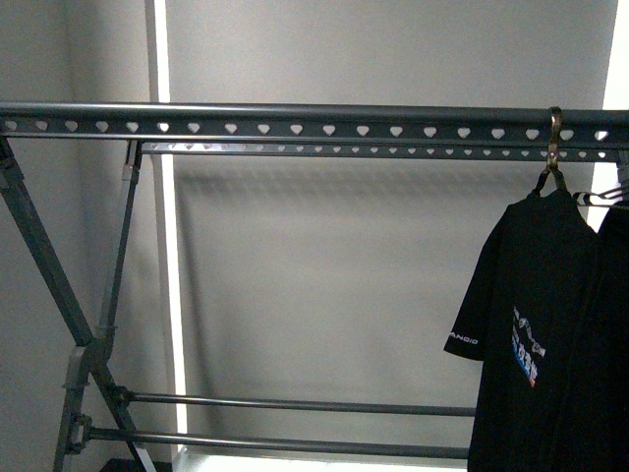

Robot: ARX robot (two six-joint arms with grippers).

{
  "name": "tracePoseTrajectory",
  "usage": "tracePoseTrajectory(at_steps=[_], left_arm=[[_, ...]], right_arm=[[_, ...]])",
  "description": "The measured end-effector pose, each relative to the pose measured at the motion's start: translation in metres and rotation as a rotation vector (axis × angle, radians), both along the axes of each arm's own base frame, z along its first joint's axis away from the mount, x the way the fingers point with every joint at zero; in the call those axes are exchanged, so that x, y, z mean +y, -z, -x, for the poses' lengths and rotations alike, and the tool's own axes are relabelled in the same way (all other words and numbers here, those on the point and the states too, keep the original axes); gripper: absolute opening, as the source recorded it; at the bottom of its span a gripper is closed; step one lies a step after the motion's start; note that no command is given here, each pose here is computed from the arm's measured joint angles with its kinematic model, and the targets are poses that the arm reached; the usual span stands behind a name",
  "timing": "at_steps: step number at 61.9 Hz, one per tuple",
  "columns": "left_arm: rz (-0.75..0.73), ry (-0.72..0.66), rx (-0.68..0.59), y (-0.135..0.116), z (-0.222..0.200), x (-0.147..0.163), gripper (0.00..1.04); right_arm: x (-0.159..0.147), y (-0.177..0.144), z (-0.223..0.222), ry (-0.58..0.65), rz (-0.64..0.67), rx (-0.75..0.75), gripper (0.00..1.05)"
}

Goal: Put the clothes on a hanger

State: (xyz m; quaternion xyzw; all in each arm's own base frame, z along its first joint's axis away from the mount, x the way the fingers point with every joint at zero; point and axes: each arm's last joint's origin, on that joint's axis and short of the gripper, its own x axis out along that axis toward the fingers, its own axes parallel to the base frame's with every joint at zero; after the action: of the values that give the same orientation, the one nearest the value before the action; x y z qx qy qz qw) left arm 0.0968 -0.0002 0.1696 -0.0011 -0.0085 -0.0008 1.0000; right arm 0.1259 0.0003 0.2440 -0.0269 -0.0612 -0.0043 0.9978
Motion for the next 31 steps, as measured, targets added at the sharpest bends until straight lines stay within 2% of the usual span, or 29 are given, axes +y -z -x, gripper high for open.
tracePoseTrajectory(at_steps=[3,10,23,29,31], left_arm=[[0.0,0.0,0.0,0.0,0.0,0.0,0.04],[0.0,0.0,-0.001,0.0,0.0,0.0,0.23],[0.0,0.0,-0.001,0.0,0.0,0.0,0.73],[0.0,0.0,-0.001,0.0,0.0,0.0,0.96],[0.0,0.0,-0.001,0.0,0.0,0.0,1.0]], right_arm=[[0.0,0.009,0.003,-0.009,-0.013,0.061,0.71],[0.0,0.031,0.005,-0.008,-0.034,0.133,0.51],[0.0,0.049,0.012,-0.009,-0.042,0.12,0.02],[0.0,0.056,0.014,-0.009,-0.043,0.125,0.02],[0.0,0.057,0.015,-0.009,-0.043,0.122,0.02]])
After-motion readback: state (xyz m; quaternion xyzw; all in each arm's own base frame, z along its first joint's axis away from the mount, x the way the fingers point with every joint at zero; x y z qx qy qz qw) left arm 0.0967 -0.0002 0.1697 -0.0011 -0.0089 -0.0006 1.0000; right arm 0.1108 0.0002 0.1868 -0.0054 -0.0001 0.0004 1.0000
